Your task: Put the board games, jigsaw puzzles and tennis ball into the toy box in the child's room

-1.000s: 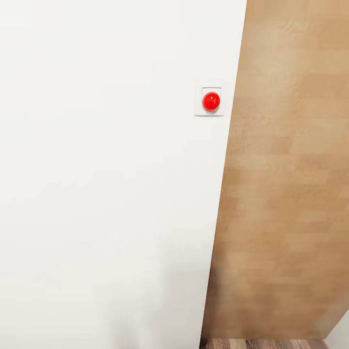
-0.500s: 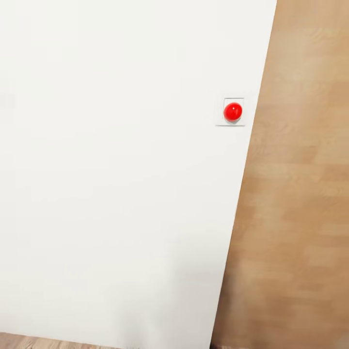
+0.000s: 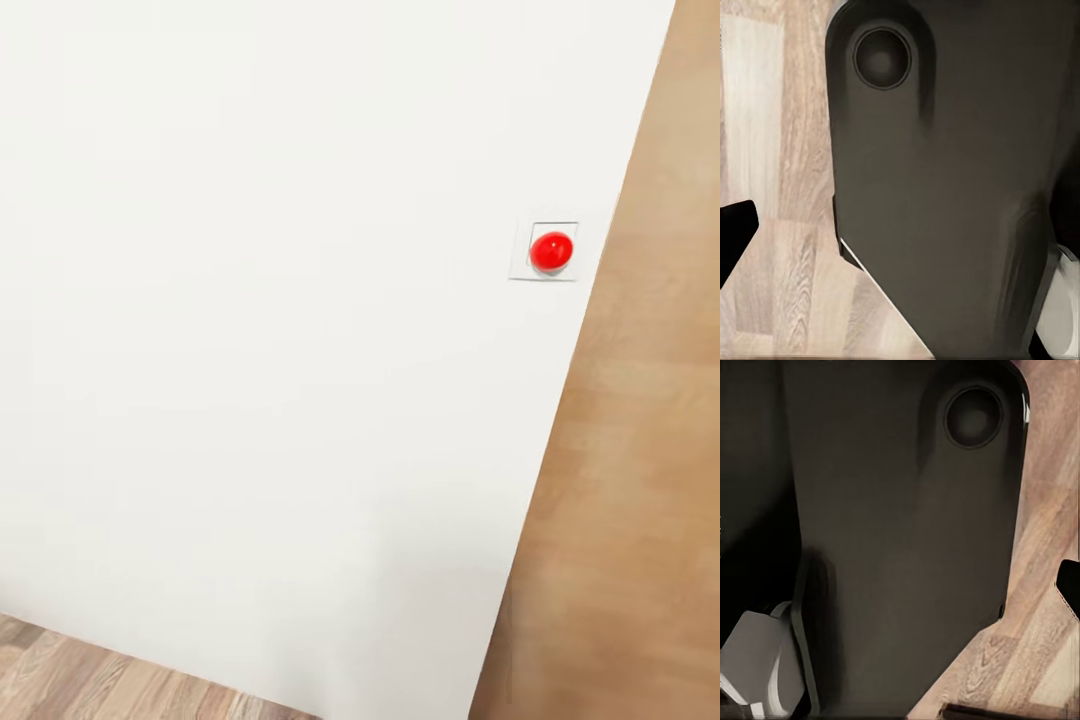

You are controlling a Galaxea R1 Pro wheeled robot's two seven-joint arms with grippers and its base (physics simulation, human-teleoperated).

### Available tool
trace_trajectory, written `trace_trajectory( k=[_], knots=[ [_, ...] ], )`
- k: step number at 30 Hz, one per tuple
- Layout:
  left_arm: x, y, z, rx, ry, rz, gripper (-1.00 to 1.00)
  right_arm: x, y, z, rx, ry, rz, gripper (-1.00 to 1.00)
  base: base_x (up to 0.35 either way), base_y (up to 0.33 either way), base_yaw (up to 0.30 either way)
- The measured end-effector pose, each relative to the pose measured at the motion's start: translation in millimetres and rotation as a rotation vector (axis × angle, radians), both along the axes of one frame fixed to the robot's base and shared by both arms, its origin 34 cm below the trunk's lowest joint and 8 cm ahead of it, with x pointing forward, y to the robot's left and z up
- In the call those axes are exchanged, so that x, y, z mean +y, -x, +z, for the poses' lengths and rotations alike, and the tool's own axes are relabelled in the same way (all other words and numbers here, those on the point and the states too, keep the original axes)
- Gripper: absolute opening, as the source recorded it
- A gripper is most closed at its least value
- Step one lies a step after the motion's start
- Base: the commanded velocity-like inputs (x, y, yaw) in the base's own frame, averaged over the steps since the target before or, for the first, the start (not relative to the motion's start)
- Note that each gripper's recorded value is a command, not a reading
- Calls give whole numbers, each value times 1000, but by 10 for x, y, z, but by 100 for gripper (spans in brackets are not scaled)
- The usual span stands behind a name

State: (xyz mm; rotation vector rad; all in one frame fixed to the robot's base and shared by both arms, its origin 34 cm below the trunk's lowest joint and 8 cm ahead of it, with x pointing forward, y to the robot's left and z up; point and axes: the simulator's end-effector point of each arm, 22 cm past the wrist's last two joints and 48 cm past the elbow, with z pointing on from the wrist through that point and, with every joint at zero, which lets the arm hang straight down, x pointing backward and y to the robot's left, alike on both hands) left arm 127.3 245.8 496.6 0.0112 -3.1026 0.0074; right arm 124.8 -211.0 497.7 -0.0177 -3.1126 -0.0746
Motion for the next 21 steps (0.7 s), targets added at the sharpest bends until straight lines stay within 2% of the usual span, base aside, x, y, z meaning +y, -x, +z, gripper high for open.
trace_trajectory(
  k=[21],
  knots=[
    [3, 22, 295, 0, -1, 0, 100, -9, 26, 294, 1, 1, 0, 100, 0, 0, 277]
  ],
)
